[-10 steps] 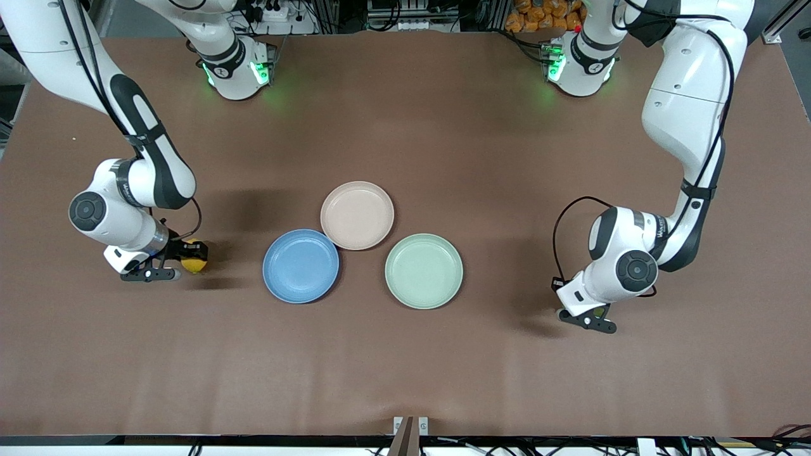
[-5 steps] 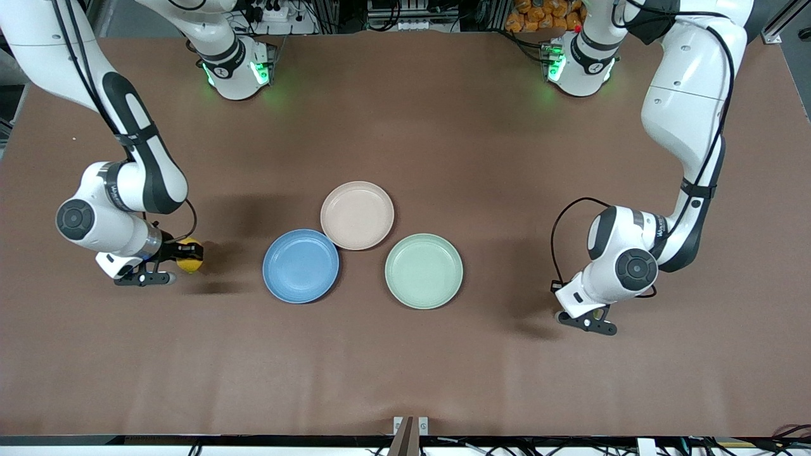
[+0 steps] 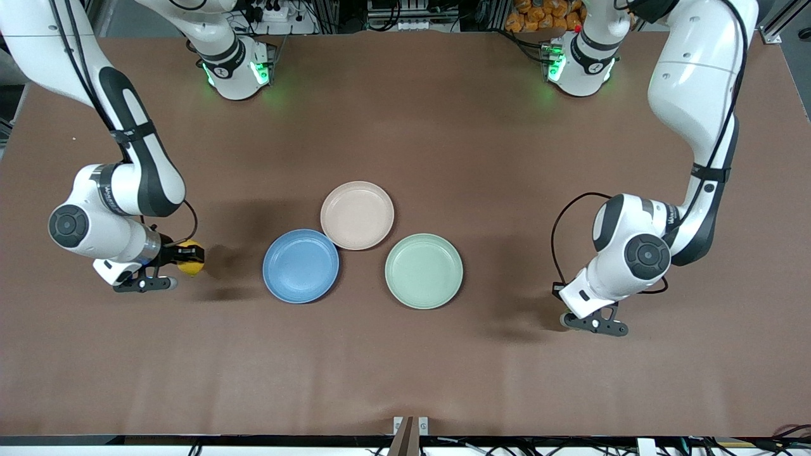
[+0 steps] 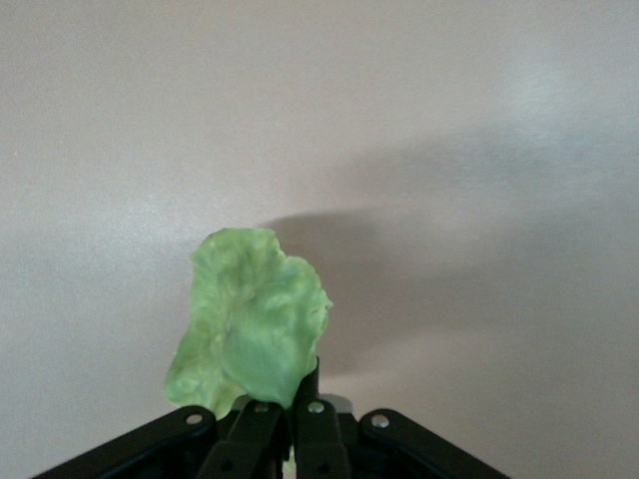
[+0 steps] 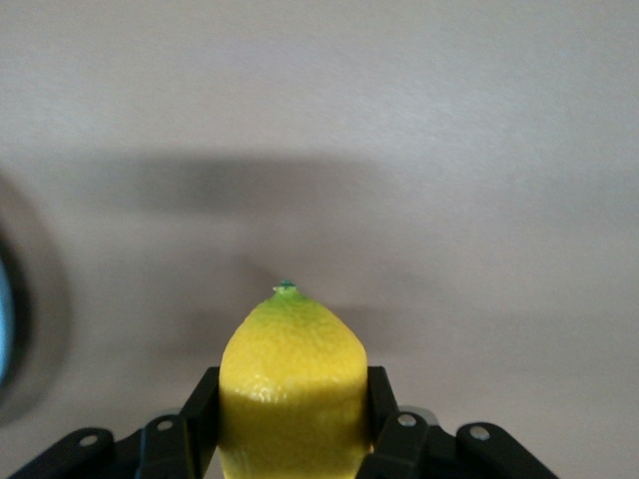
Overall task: Place lemon and lettuce in plates
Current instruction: 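Carry the lemon onto the blue plate while the left gripper lifts lettuce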
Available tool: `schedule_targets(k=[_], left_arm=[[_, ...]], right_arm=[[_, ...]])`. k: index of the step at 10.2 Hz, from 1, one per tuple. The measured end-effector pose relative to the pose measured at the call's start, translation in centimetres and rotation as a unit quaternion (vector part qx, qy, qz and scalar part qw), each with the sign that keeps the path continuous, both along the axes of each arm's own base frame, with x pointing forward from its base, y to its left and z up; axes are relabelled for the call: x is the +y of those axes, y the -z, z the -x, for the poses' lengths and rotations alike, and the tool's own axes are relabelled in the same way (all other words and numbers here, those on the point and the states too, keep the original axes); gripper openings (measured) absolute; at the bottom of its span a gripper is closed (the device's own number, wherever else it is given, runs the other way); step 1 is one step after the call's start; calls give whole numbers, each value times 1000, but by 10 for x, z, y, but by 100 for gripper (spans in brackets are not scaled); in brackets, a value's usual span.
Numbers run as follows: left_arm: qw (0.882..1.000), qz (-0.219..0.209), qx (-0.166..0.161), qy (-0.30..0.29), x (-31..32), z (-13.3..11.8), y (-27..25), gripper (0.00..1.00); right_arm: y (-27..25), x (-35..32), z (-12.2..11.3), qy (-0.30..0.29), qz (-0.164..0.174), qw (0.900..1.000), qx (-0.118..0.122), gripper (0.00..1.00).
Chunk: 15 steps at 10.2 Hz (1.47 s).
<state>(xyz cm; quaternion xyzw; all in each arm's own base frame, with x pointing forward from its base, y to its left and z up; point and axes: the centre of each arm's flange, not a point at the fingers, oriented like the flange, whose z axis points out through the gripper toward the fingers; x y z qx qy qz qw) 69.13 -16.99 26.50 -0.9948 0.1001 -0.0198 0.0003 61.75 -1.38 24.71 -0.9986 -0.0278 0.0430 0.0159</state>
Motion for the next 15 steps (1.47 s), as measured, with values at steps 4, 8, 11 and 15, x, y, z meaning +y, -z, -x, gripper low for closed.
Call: schedule_targets(k=[4,8,11,15], left_arm=[[999,12,15,-30,-33,20,-4,2],[998,8,24,-57,-52,36,-54,2],[997,4,41,-72,-65,50,-72,2],[992,15,54,-112,-80,59,-71,2]], right_arm=[[-17,65,-10,34,-9,999,-16,61],[-22,127,-8,53,-7,998,-20,61],[-12,158,-8,68,-7,998,-14,61],[4,199,-12,83,-10,996,-10,61]])
